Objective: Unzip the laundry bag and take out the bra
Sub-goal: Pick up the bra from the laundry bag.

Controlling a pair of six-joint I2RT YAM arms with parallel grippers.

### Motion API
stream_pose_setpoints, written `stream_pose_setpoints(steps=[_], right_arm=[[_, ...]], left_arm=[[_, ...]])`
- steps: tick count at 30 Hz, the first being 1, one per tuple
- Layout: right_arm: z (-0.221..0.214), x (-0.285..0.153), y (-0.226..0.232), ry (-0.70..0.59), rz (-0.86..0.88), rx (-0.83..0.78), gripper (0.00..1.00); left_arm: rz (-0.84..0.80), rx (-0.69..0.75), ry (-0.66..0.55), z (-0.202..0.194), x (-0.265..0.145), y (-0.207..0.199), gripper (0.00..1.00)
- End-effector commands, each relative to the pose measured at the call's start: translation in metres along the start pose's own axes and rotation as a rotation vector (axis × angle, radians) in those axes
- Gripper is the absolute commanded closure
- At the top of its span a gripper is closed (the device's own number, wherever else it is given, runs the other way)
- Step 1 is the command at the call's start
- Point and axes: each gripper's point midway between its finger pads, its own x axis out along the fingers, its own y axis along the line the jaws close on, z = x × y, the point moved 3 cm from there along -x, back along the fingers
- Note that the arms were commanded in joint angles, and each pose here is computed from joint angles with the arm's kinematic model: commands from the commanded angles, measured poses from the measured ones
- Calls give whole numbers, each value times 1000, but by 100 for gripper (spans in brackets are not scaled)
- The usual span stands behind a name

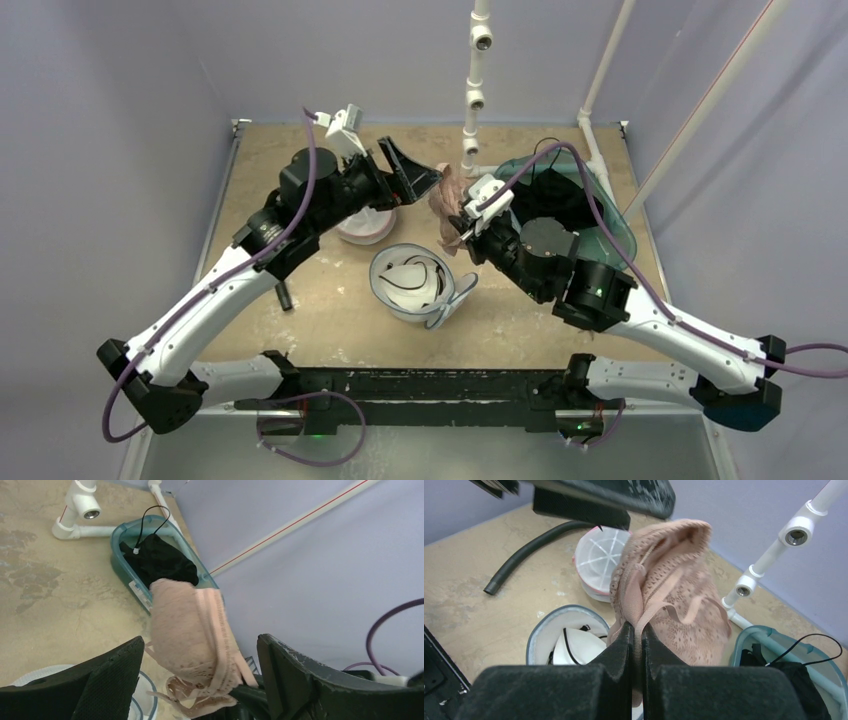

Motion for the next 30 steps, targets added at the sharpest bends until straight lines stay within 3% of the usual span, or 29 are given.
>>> stream_pose_setpoints(steps=[1, 9, 17, 20, 29, 30], right_arm=[[7, 3, -2, -23, -26, -9, 100], [7, 7, 3, -18, -6, -18, 100], [8, 8, 6, -12, 3, -26, 100], [8, 10, 8, -6, 12, -29, 100], [13, 8, 9, -16, 15, 14, 100], [16, 6, 10, -28, 23, 33, 94]], left_arm=[[-82, 13, -73, 22, -17, -26, 18], [-81, 39, 66, -4, 11, -16, 14], [22, 102, 157, -22, 28, 9, 15], [15, 108, 193, -30, 35, 11, 26], [-59, 117, 184, -33, 38, 5, 77], [-68, 114, 179, -34, 38, 4, 84]])
